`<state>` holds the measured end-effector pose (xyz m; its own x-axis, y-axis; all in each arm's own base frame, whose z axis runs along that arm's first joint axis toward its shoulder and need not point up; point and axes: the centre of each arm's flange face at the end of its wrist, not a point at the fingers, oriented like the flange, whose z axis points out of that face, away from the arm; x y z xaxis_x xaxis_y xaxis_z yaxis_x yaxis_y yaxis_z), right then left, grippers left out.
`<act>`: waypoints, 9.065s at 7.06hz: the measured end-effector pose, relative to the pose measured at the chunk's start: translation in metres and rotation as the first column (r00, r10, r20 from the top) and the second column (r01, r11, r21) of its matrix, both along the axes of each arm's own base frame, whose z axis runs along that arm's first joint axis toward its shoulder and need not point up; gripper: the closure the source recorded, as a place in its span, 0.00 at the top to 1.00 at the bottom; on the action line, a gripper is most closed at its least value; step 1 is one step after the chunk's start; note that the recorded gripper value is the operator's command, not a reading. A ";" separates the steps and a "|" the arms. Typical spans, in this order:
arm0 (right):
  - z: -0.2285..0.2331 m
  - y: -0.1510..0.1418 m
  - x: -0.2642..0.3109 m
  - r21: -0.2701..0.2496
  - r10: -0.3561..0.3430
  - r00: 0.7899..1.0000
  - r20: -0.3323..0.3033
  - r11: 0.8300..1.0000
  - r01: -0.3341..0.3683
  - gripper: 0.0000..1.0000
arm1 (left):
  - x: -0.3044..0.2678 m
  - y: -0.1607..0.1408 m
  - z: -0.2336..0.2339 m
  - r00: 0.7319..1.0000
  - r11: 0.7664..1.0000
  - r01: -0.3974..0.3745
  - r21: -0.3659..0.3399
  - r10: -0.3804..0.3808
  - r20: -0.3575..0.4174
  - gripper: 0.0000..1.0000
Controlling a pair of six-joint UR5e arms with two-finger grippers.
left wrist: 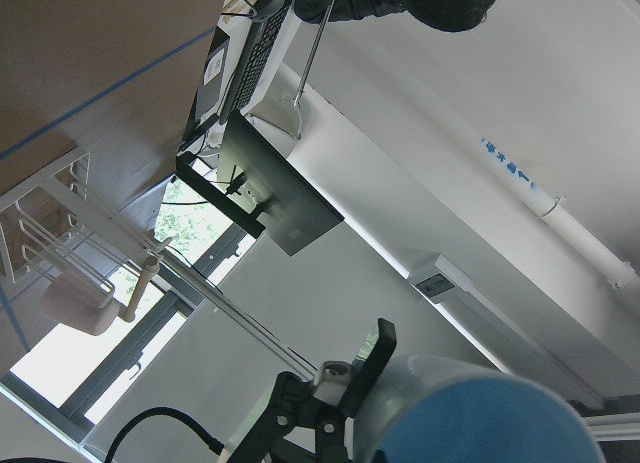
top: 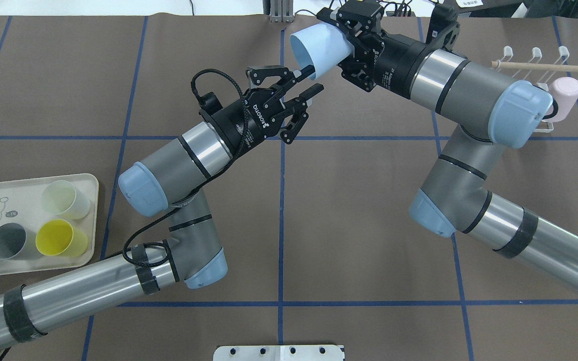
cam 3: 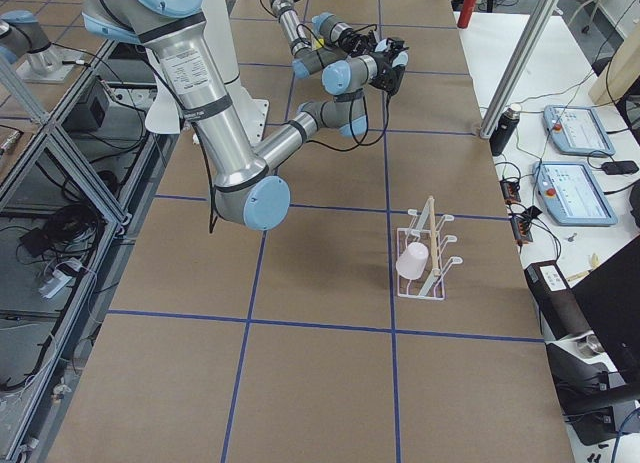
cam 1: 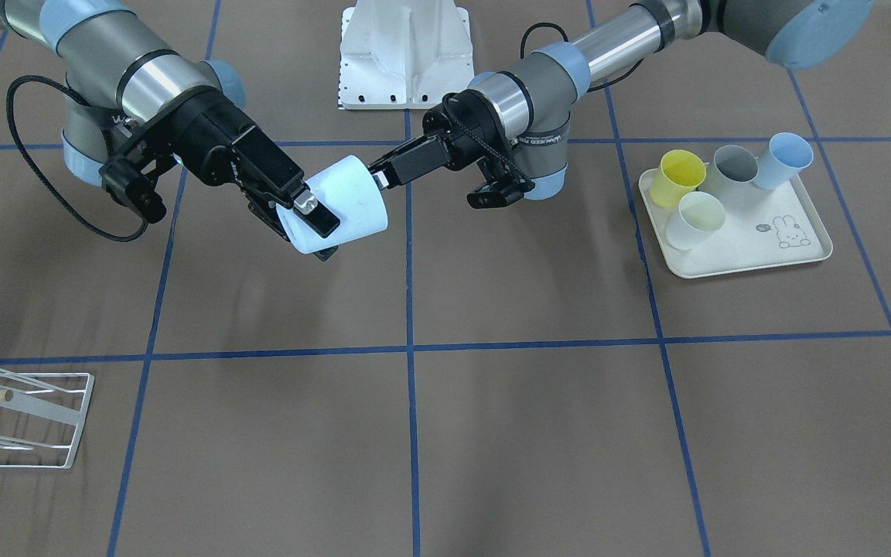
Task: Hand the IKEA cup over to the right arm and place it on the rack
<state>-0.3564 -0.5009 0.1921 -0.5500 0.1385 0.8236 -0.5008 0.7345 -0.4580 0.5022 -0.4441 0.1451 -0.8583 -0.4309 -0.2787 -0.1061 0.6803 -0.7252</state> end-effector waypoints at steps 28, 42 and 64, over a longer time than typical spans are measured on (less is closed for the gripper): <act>0.319 -0.037 0.213 0.261 0.249 0.165 -0.954 0.964 0.057 0.00 | -0.087 -0.006 -0.020 0.742 0.967 0.034 0.253 -0.194 0.642 1.00; 0.329 -0.038 0.210 0.245 0.231 0.160 -0.960 0.967 0.067 1.00 | -0.086 -0.006 -0.018 0.740 0.967 0.034 0.251 -0.193 0.645 1.00; 0.035 -0.002 0.112 0.017 -0.169 0.748 -0.642 0.972 0.234 1.00 | -0.259 -0.003 0.348 -0.177 0.532 -0.837 0.129 -0.486 0.856 0.99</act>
<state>-0.2446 -0.5024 0.2273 0.1325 0.0933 0.9868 -0.4869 0.8733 -0.0172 0.2436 -0.4475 0.4930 0.6566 0.3809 -0.6510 -0.1750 0.9165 0.3597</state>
